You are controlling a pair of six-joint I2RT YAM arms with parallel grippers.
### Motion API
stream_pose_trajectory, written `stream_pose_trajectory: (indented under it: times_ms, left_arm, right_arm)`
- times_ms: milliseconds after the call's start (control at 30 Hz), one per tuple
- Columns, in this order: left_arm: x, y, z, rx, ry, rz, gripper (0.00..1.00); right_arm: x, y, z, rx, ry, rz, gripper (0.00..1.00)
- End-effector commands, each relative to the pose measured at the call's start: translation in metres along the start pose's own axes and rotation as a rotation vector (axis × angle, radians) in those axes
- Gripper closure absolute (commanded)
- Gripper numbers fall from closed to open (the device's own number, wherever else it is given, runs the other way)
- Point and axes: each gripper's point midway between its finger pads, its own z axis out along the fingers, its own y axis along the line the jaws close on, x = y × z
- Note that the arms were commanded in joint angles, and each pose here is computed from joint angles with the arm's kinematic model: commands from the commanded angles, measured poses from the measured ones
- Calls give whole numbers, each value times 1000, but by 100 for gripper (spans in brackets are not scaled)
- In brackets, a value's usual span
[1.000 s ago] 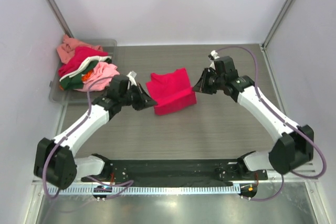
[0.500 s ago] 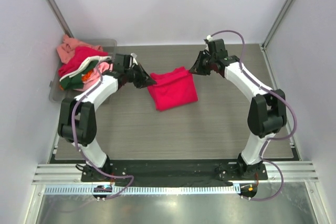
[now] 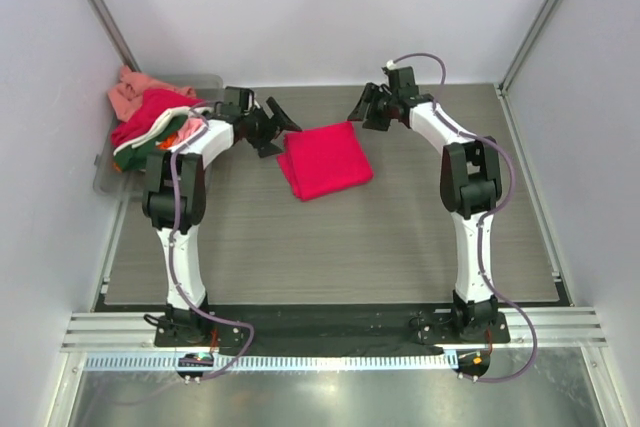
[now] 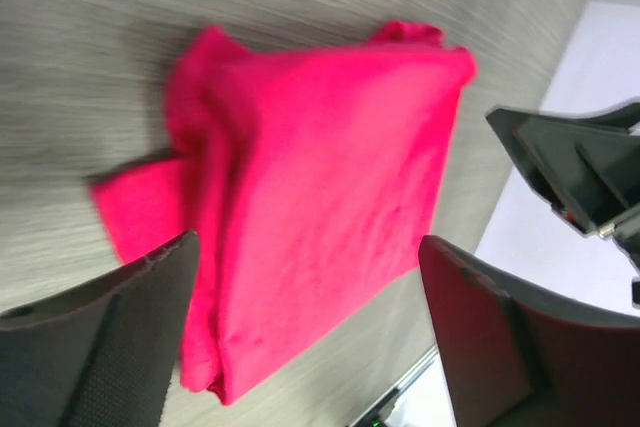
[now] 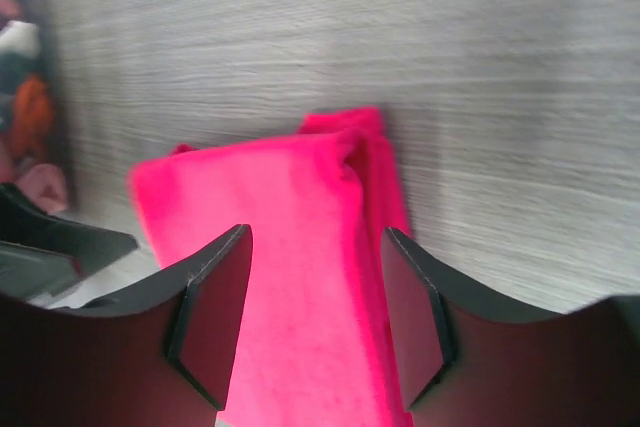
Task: Fold and stack the t-shirts
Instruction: Fold the tshirt, then neatly place the folded tshirt to the corner
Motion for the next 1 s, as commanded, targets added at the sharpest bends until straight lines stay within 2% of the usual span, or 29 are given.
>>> stream_pose_trajectory:
  times_ms: [0,100,133,167,200,233,333,400,467,633,967]
  left_arm:
    - [-21,-12,-14,-3,-84,54,7]
    - [-19,-11,-34,-41,-136,101,5]
    - [-21,-10,-40,-60,-165,113,5]
    - [-20,-18,-53,-55,-189,139,5]
    - [-12,-9,-55,-89,-182,159,5]
    - [-12,-6,-60,-119,-206,179,6]
    - [10,7,-65,-178,-197,219,7]
    - [20,11,-66,-199,-198,235,9]
    - [34,24,-65,-228,-180,239,10]
    - [53,24,-82,-221,-200,283,11]
    - [82,33,-118,-201,-206,298,12]
  right_arm:
    - [-27,13,-15,-17,-91,-34,39]
    - [-22,10,-31,4,-115,-61,39]
    - [-5,1,-30,13,-87,-60,39]
    - [-16,15,-44,-24,-147,-90,37]
    - [-10,12,-47,-21,-147,-121,36]
    - [1,5,-50,-1,-129,-127,30]
    - [19,-6,-60,44,-52,-142,30]
    - [32,-5,-59,13,-5,-144,26]
    - [43,-10,-55,9,29,-139,31]
    - [63,-21,-37,-11,103,-131,40]
    - [89,-24,-14,-88,210,-87,41]
